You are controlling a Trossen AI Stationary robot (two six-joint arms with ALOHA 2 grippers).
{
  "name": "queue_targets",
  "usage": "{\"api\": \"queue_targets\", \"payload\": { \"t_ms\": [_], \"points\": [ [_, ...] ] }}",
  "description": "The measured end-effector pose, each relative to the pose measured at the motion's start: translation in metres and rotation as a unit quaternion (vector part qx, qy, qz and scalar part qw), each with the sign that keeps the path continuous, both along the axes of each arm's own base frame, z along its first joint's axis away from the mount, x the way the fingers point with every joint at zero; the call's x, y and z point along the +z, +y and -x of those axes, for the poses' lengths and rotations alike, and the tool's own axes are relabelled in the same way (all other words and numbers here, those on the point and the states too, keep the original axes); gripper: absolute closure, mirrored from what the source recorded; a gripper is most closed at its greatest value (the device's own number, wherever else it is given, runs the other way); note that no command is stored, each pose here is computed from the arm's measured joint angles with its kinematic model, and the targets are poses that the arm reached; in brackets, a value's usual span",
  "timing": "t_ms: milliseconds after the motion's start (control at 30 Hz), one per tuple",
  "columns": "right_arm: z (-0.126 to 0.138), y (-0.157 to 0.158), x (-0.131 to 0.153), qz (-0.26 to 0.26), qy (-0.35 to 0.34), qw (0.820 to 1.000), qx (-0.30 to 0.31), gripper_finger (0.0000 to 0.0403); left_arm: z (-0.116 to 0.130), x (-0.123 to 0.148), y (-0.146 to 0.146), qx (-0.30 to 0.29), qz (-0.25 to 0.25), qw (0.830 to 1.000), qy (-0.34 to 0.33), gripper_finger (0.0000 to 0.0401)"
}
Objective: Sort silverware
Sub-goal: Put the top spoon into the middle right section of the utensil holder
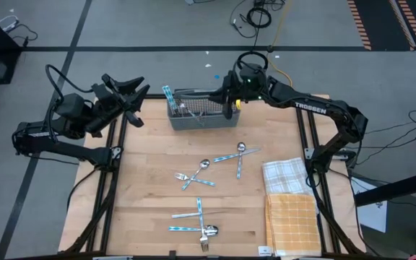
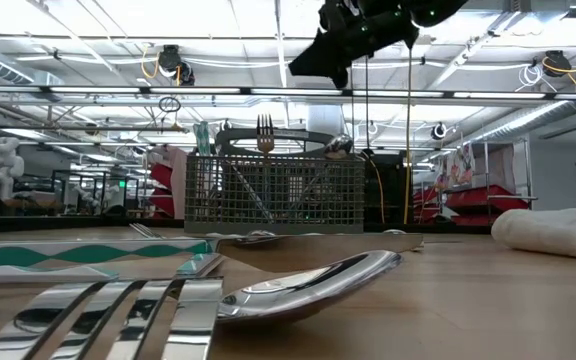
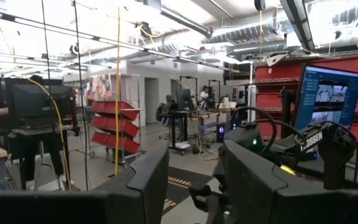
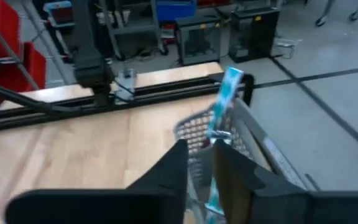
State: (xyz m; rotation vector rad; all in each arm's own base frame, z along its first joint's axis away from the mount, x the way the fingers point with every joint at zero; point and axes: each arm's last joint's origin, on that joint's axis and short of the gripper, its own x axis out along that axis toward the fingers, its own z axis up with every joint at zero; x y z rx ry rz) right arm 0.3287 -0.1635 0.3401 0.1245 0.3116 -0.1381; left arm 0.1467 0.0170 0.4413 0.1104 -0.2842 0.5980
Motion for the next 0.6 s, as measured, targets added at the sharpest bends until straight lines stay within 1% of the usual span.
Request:
{"api": "queue_targets", "payload": {
  "t_ms": [133, 233, 300, 333, 400, 433, 500, 567, 600],
  "points": [
    [-0.001, 0.002, 0.03, 0.009, -0.019, 1.0, 0.003, 0.0282, 0.0, 0.0, 0.0, 0.001, 0.0, 1.0, 0.0, 0.0247],
    [0.003, 0.004, 0.056, 0.015, -0.03, 0.999, 0.003, 0.0261, 0.0, 0.0, 0.001, 0.01, 0.003, 1.0, 0.0, 0.0247],
    [0.008, 0.007, 0.069, 0.002, -0.004, 1.0, 0.003, 0.0255, 0.0, 0.0, 0.001, 0.014, 0.005, 1.0, 0.0, 0.0247],
    [0.013, 0.009, 0.074, -0.009, 0.022, 1.0, 0.004, 0.0254, 0.001, 0.0, 0.001, 0.015, 0.005, 1.0, 0.0, 0.0247],
    [0.026, 0.017, 0.078, -0.032, 0.099, 0.995, 0.01, 0.0254, 0.0, -0.001, 0.001, 0.016, 0.006, 1.0, 0.002, 0.0247],
    [0.033, 0.022, 0.077, -0.047, 0.146, 0.988, 0.013, 0.0255, 0.0, -0.001, 0.001, 0.016, 0.006, 1.0, 0.004, 0.0247],
    [0.046, 0.034, 0.067, -0.086, 0.245, 0.966, 0.017, 0.0258, 0.0, -0.002, 0.001, 0.016, 0.006, 1.0, 0.013, 0.0247],
    [0.057, 0.048, 0.053, -0.127, 0.342, 0.931, 0.021, 0.026, -0.001, -0.005, 0.001, 0.016, 0.006, 0.999, 0.026, 0.0247],
    [0.061, 0.056, 0.046, -0.135, 0.385, 0.913, 0.023, 0.026, -0.001, -0.006, 0.001, 0.016, 0.008, 0.999, 0.033, 0.0247]
  ]
}}
